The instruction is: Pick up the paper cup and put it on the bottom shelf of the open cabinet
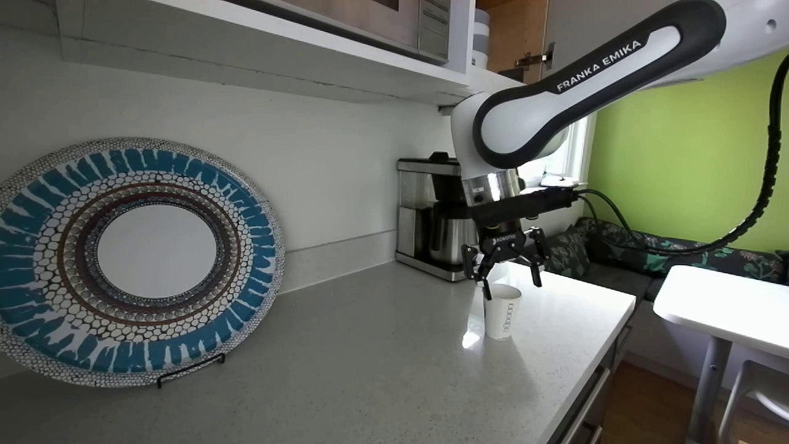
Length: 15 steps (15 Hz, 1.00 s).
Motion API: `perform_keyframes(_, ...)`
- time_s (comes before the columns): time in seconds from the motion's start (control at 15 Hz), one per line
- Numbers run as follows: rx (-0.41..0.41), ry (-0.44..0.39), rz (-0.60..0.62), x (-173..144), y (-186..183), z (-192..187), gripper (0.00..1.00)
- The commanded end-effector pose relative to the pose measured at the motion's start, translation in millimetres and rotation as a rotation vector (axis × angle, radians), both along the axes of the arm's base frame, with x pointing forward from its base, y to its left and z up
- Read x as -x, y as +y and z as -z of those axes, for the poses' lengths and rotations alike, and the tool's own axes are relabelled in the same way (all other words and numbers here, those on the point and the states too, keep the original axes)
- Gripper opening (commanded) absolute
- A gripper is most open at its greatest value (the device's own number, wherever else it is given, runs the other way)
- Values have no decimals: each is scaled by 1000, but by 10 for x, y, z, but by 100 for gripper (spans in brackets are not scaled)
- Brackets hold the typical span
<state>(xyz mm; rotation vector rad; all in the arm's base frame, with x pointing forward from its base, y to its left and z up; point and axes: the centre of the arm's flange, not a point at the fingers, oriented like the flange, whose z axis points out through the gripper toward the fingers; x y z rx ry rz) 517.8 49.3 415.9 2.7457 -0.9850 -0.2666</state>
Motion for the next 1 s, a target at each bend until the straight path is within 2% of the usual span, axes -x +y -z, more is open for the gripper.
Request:
perform_keyframes(0.0,107,-87,-53,32,-163,66,100)
perform_keyframes(0.2,134,-142,-64,21,-275,107,100)
perform_keyframes(0.47,94,-145,-37,77,-430,223,100)
perform_keyframes(0.93,78,-174,1,147,-573,178,100)
